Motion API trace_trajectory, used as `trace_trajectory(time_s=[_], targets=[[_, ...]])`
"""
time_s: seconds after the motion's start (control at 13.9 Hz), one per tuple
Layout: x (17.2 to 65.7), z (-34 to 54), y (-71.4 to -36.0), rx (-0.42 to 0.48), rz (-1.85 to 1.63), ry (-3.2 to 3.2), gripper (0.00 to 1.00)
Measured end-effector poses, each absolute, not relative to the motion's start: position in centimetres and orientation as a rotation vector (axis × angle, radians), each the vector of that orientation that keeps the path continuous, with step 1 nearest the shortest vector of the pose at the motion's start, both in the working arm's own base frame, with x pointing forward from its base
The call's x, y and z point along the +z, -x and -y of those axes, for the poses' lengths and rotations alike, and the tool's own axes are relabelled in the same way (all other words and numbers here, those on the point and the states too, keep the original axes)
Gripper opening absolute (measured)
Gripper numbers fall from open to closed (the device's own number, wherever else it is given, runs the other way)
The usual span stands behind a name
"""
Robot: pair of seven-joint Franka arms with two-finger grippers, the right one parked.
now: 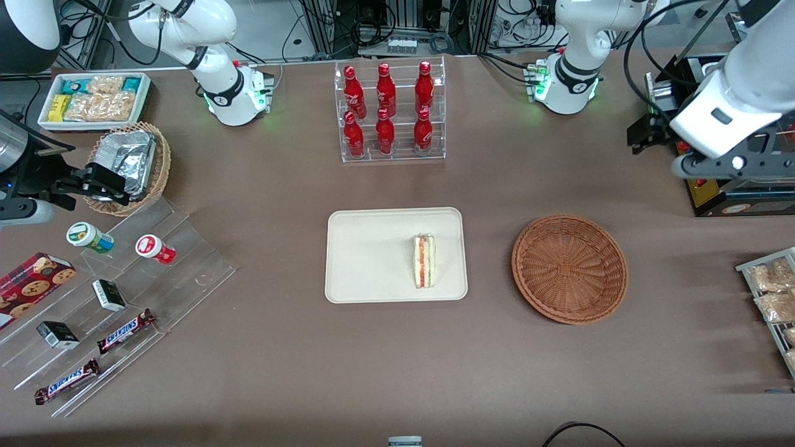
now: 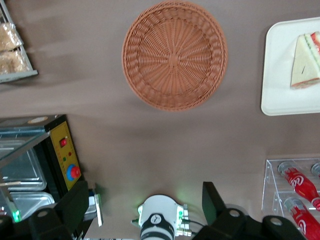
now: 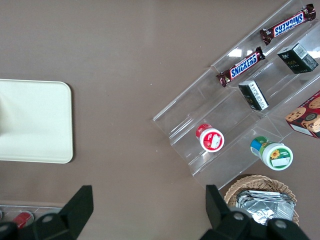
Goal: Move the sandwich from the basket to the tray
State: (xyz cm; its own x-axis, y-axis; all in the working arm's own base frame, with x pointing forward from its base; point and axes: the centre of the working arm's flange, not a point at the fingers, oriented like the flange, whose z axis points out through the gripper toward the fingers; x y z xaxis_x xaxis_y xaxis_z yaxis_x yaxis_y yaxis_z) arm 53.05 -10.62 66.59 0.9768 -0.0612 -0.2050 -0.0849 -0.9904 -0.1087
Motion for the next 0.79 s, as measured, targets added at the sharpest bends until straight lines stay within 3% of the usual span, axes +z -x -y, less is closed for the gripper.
trace_trajectory(time_s=[0.79], targets=[[68.1, 9.1, -50.9, 0.364, -0.072, 2.996, 1.00]])
